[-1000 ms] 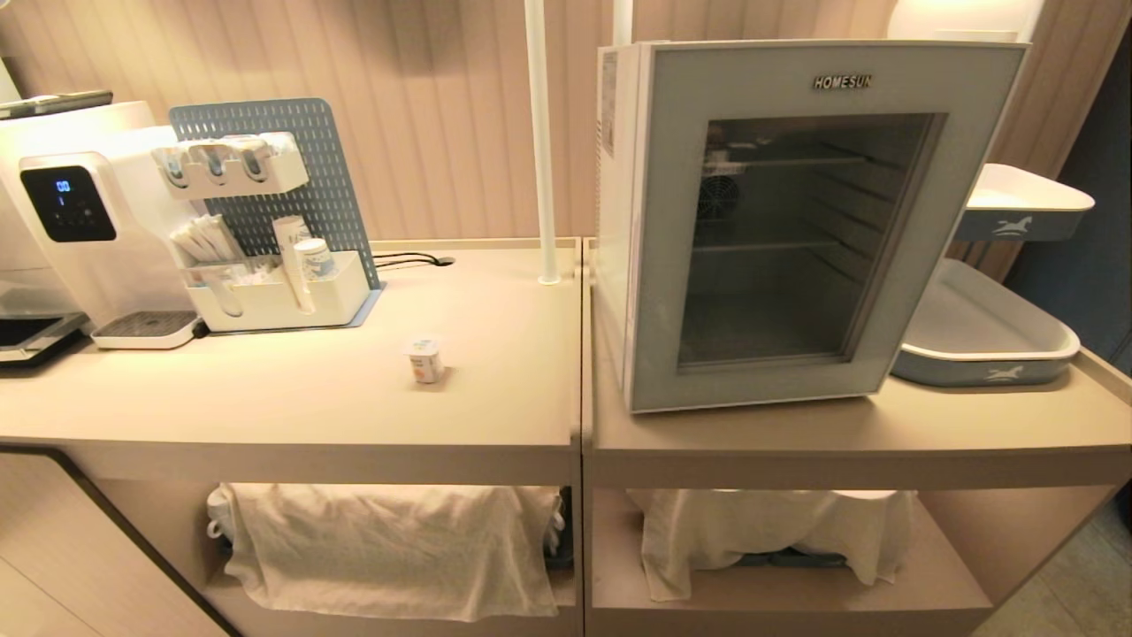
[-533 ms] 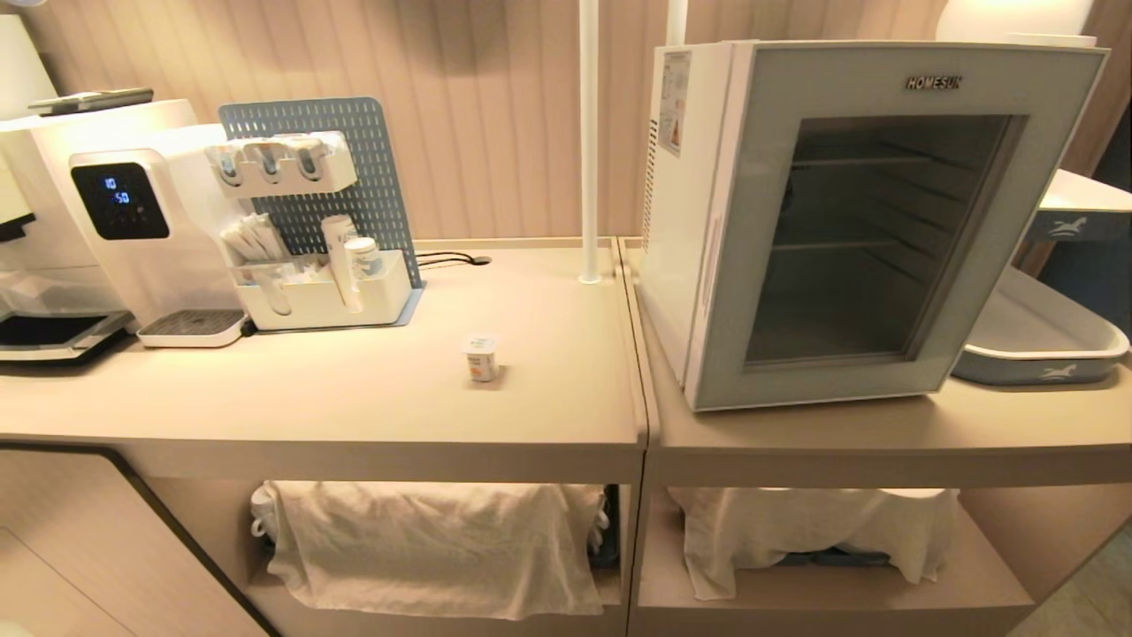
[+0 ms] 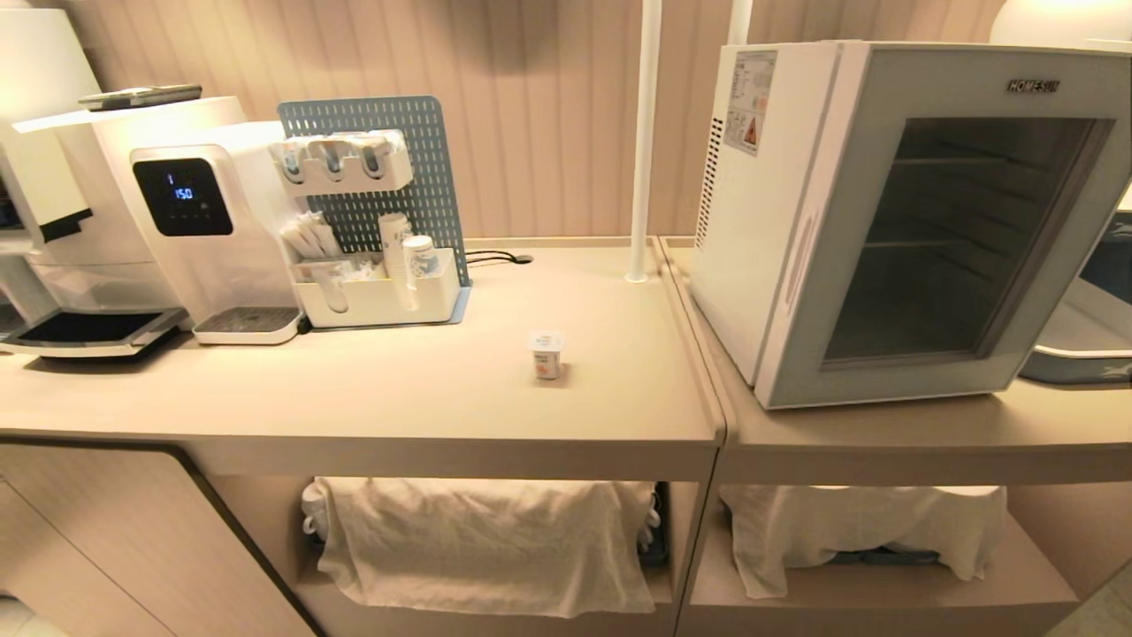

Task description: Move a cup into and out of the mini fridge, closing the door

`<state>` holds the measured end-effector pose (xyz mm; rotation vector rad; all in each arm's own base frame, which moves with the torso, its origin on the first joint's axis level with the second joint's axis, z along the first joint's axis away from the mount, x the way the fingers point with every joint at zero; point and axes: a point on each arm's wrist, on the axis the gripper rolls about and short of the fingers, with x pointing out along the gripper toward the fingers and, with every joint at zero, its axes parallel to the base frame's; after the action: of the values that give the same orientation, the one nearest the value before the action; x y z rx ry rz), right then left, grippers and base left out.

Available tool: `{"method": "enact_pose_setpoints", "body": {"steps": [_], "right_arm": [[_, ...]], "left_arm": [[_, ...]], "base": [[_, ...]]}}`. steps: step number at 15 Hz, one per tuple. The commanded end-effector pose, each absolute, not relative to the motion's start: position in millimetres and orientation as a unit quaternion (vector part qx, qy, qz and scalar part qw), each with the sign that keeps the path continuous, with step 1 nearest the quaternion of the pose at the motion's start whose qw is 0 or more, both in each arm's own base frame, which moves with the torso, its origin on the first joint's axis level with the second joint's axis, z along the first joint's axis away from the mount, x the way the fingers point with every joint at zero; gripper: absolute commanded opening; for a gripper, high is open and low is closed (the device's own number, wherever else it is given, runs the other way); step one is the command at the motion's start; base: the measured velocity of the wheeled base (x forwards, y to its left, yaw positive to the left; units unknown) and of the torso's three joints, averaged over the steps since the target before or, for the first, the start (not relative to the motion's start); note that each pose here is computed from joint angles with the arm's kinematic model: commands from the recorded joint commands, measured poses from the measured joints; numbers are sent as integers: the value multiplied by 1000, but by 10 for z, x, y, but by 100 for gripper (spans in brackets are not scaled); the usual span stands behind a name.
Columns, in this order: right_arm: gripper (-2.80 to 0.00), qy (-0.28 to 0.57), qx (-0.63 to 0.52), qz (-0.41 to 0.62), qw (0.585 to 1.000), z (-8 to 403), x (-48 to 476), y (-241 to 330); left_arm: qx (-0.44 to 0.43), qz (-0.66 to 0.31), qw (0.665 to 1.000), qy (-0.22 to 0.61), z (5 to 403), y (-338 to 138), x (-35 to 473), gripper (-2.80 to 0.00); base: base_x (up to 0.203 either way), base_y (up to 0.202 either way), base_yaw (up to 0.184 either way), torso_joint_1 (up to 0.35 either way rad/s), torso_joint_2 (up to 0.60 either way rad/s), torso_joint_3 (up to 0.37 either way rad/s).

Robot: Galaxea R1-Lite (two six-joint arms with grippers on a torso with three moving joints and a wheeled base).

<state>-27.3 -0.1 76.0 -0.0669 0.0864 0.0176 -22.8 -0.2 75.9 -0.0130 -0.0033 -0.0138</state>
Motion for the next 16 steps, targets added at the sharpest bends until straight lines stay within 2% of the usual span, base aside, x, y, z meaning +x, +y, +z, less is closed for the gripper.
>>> {"method": "enact_pose_setpoints", "body": {"steps": [1, 16], "right_arm": [[-280, 44, -34, 9, 998, 756, -272, -1], [-280, 43, -31, 8, 999, 752, -270, -1]], "left_arm": [[-7, -7, 1000, -3, 759, -2, -229, -280], [-8, -7, 1000, -3, 759, -2, -229, -280]], "base": [[0, 192, 0, 5, 2, 4], [0, 186, 1, 2, 1, 3]]}}
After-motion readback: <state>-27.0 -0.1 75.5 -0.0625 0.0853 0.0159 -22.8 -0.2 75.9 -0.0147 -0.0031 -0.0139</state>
